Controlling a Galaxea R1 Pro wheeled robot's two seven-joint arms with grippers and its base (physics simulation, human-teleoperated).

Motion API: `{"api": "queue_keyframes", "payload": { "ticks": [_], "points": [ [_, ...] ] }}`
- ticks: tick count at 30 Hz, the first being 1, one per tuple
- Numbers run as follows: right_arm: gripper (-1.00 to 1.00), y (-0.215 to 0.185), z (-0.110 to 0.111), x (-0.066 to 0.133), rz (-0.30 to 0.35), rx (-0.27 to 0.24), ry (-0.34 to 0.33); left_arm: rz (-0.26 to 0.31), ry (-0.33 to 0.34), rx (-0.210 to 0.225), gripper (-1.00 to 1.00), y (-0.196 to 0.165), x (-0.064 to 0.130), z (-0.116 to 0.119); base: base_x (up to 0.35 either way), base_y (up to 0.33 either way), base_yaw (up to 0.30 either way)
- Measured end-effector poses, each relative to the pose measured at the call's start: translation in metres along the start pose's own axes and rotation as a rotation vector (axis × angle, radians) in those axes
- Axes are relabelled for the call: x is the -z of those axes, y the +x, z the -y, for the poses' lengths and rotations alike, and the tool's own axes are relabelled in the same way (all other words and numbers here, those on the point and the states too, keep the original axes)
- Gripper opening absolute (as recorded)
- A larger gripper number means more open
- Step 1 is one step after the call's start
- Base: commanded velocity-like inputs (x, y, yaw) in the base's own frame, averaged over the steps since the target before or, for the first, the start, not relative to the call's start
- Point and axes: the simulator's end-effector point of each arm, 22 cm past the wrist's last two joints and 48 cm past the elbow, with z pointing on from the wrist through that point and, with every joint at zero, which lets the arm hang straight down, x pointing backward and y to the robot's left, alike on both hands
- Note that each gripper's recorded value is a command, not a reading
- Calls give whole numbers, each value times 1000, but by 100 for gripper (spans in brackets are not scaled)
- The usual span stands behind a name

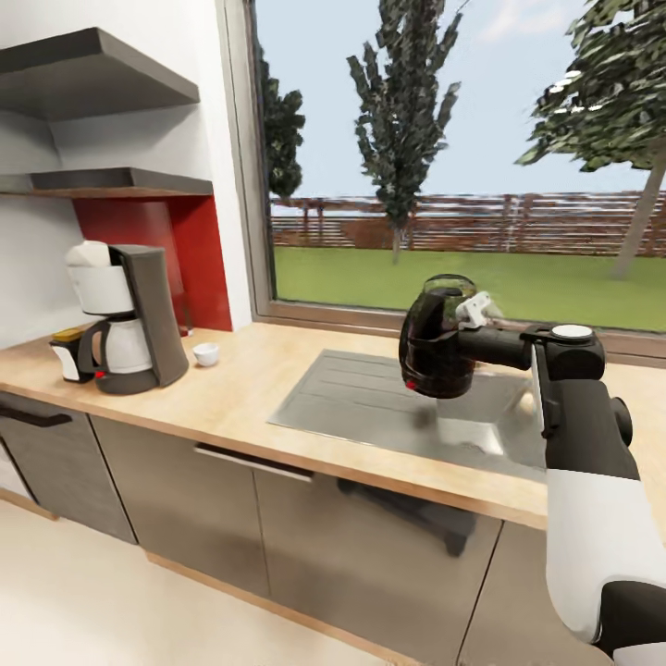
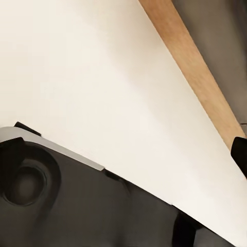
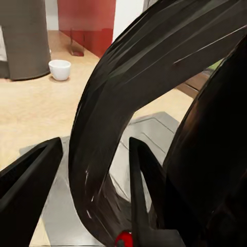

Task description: Set up a coffee station on the kitchen countertop: keep the coffee maker on the countertop, move the bottle of coffee from the kitchen shelf to the counter next to the coffee maker, place a paper coffee filter on top of the coffee maker, put the saucer next to the coffee maker with the coffee cup on the saucer, and place the electric kettle next to the coffee maker.

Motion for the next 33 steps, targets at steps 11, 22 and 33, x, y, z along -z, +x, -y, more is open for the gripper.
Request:
{"api": "queue_keyframes", "payload": {
  "ticks": [11,22,33],
  "points": [
    [-100,0,0,0,-1,-1,-1,0,0,0,100,0,0,0,-105,0,220],
    [-100,1,-1,0,-2,-2,-2,0,1,0,100,0,0,0,-2,0,268],
    [-100,1,-10,0,-2,-3,-44,-1,1,1,100,0,0,0,0,0,54]
  ]
}}
